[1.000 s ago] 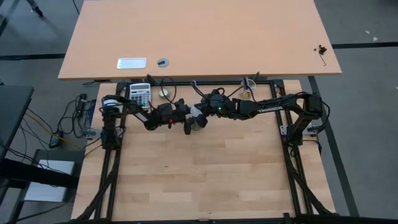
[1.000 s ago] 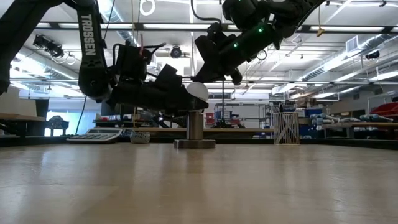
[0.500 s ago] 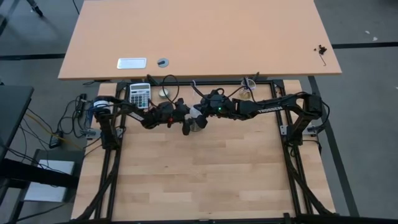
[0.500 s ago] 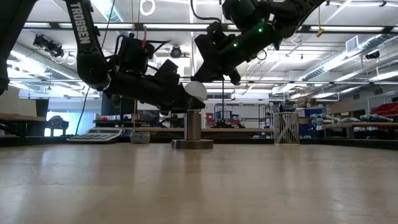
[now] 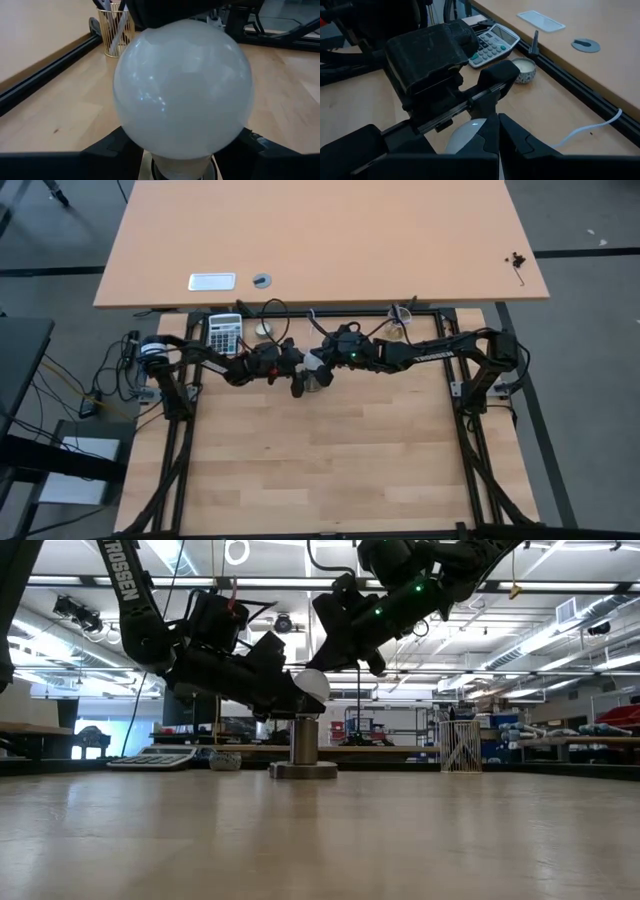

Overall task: Screw lightbulb
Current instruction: Insert the lightbulb into the lamp

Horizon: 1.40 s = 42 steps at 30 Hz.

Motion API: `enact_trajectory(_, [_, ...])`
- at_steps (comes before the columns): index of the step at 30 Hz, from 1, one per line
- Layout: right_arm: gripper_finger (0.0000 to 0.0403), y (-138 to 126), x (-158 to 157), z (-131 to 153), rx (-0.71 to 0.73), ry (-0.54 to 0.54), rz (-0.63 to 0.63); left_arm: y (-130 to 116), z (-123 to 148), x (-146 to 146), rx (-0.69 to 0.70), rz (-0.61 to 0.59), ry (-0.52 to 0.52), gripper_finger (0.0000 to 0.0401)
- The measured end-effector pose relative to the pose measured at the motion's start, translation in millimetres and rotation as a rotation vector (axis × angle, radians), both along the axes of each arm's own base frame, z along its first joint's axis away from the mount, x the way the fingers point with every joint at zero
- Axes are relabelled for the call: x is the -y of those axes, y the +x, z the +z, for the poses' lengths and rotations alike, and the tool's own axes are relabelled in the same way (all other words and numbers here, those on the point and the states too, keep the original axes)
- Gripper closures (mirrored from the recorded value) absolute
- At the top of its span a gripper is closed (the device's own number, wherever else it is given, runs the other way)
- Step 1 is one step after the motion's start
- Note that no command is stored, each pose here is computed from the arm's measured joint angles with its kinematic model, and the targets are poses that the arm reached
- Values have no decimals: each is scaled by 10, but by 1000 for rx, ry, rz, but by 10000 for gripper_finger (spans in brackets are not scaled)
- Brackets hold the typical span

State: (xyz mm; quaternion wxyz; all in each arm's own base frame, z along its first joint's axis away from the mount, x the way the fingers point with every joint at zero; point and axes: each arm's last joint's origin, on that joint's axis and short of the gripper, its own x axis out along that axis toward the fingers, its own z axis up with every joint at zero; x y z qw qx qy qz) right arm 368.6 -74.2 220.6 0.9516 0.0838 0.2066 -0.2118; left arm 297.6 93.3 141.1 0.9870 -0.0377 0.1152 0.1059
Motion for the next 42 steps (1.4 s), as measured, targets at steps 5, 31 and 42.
enact_trajectory(5, [395, 11, -39, 5, 4, -10, 15, 1, -7, 2, 5, 8, -50, 192])
enact_trajectory(31, [395, 21, -76, 14, 9, -13, 45, 70, 64, 51, 58, 62, -33, 112])
enact_trajectory(42, [395, 11, -50, 3, -5, -18, 42, 70, 43, 66, 26, 18, -10, 107])
